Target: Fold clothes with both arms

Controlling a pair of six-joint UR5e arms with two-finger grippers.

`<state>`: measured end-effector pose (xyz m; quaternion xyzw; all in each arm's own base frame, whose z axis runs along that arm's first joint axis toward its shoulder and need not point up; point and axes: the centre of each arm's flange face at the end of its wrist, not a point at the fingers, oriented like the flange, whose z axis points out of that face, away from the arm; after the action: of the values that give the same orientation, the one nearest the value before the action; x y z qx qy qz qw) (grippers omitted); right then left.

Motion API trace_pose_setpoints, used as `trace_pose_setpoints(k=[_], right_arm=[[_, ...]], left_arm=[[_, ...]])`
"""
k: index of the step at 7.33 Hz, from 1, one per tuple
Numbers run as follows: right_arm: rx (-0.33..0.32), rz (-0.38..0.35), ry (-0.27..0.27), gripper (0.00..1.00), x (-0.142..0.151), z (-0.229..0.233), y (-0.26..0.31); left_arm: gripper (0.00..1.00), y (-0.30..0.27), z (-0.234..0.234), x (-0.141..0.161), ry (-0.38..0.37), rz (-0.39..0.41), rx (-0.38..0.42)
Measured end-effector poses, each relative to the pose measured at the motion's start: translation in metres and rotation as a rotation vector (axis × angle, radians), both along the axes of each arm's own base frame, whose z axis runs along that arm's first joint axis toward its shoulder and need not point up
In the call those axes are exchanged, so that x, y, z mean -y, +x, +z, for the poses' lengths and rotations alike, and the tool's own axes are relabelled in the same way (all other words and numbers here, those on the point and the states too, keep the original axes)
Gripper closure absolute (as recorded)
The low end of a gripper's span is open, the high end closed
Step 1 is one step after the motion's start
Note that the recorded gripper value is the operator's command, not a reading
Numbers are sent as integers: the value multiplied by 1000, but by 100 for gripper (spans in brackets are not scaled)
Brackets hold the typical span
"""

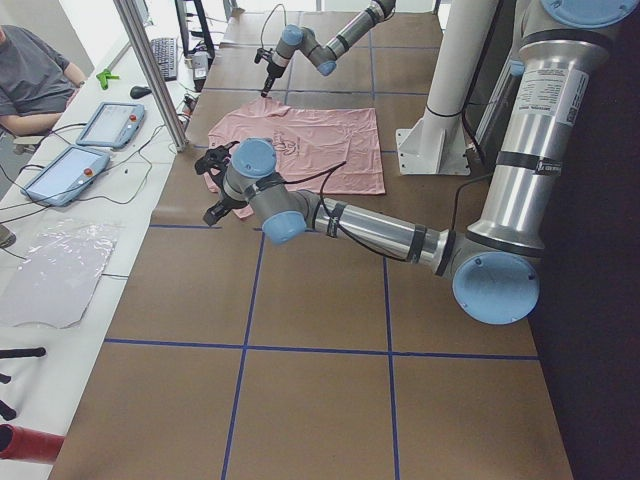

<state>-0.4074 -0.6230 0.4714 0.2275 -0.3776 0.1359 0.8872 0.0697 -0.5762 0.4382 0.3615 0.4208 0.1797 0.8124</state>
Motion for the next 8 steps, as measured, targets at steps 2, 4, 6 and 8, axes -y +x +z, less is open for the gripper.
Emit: trace_pose_setpoints(k=[2,4,6,8], right_arm=[[5,-1,1,100,0,-6,-3],[9,4,-2,100,8,-48,-9],[-22,40,-19,100,10,-118,-20],[-29,93,-4,100,-2,-180,-69]], left_arm=[[0,0,1,0,-2,0,1],[0,0,2,-1,-4,0,1],[0,0,3,-1,-5,0,2],[0,0,4,-1,-6,0,2]])
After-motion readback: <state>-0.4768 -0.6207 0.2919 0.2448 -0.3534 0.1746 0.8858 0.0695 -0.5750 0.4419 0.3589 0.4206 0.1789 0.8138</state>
